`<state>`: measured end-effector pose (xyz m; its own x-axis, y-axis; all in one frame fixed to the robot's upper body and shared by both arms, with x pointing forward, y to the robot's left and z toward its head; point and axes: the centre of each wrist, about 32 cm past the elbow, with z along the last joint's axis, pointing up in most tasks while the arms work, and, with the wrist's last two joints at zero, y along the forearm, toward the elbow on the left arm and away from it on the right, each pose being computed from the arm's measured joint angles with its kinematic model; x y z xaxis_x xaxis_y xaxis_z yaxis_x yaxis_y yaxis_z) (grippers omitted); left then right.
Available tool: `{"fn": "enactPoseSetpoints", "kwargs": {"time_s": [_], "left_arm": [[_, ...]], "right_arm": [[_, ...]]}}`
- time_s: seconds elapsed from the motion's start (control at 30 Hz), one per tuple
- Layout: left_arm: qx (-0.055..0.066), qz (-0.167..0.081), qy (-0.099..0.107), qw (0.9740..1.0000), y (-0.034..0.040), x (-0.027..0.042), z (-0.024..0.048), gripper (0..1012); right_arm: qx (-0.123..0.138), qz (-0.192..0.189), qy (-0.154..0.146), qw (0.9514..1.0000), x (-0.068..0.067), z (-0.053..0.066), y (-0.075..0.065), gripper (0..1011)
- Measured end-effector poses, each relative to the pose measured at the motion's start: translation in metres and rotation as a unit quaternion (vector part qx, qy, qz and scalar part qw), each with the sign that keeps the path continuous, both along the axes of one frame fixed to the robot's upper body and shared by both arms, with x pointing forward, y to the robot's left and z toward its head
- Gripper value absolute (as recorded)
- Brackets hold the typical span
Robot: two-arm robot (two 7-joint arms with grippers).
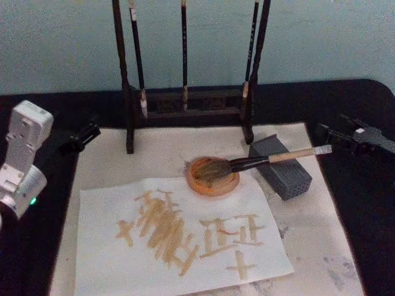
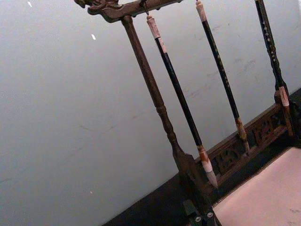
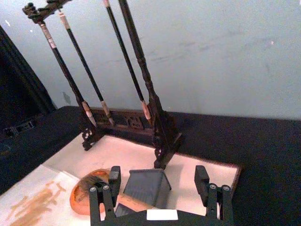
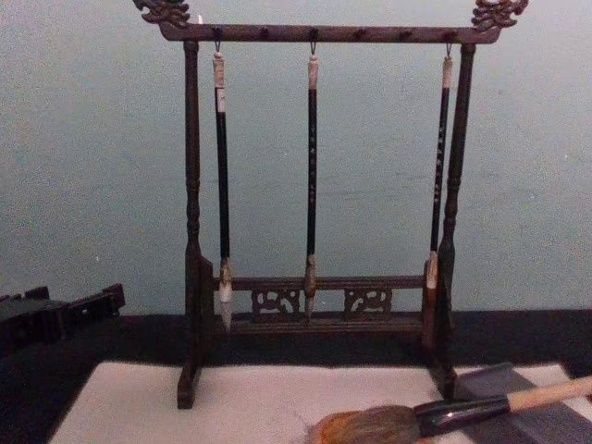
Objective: Pick up the brush from the inkstone, write on the paper, then place the brush back to its original position.
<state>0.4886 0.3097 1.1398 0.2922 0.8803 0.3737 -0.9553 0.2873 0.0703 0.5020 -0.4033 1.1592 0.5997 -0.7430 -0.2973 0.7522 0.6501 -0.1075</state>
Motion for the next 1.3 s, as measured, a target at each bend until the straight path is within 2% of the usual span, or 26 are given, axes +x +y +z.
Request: {"fn": "enactPoseSetpoints", "kwargs": {"time_s": [0.33, 0.57, 0.67, 0.7, 0.87, 0.9, 1.1, 1.3], "left_arm": [[0.000, 0.000, 0.000, 1.0000, 0.0000, 0.0000, 0.0000, 1002], [0.000, 0.000, 0.000, 1.0000, 0.0000, 0.0000, 0.0000, 1002], [0.000, 0.000, 0.000, 1.0000, 0.0000, 0.0000, 0.0000, 1002], [0.000, 0.000, 0.000, 1.0000, 0.0000, 0.0000, 0.0000, 1002], [0.000, 0.000, 0.000, 1.0000, 0.0000, 0.0000, 0.0000, 1002], [0.000, 0.000, 0.000, 1.0000, 0.0000, 0.0000, 0.0000, 1002], [0.000, 0.000, 0.000, 1.0000, 0.0000, 0.0000, 0.0000, 1002], [0.000, 0.000, 0.000, 1.0000, 0.0000, 0.0000, 0.0000, 1002]], "right_arm": [[-0.048, -0.002, -0.047, 0.9977, -0.018, 0.019, 0.006, 1008], [-0.080, 0.016, -0.083, 0.9932, -0.033, 0.029, 0.017, 1008], [-0.098, 0.034, -0.103, 0.9893, -0.042, 0.033, 0.028, 1008], [-0.098, 0.034, -0.103, 0.9893, -0.042, 0.033, 0.028, 1008], [-0.127, 0.066, -0.134, 0.9805, -0.057, 0.037, 0.048, 1008], [-0.127, 0.066, -0.134, 0.9805, -0.057, 0.037, 0.048, 1008], [-0.156, 0.097, -0.163, 0.9693, -0.072, 0.037, 0.067, 1008], [-0.162, 0.121, -0.179, 0.9628, -0.083, 0.036, 0.081, 1008]]}}
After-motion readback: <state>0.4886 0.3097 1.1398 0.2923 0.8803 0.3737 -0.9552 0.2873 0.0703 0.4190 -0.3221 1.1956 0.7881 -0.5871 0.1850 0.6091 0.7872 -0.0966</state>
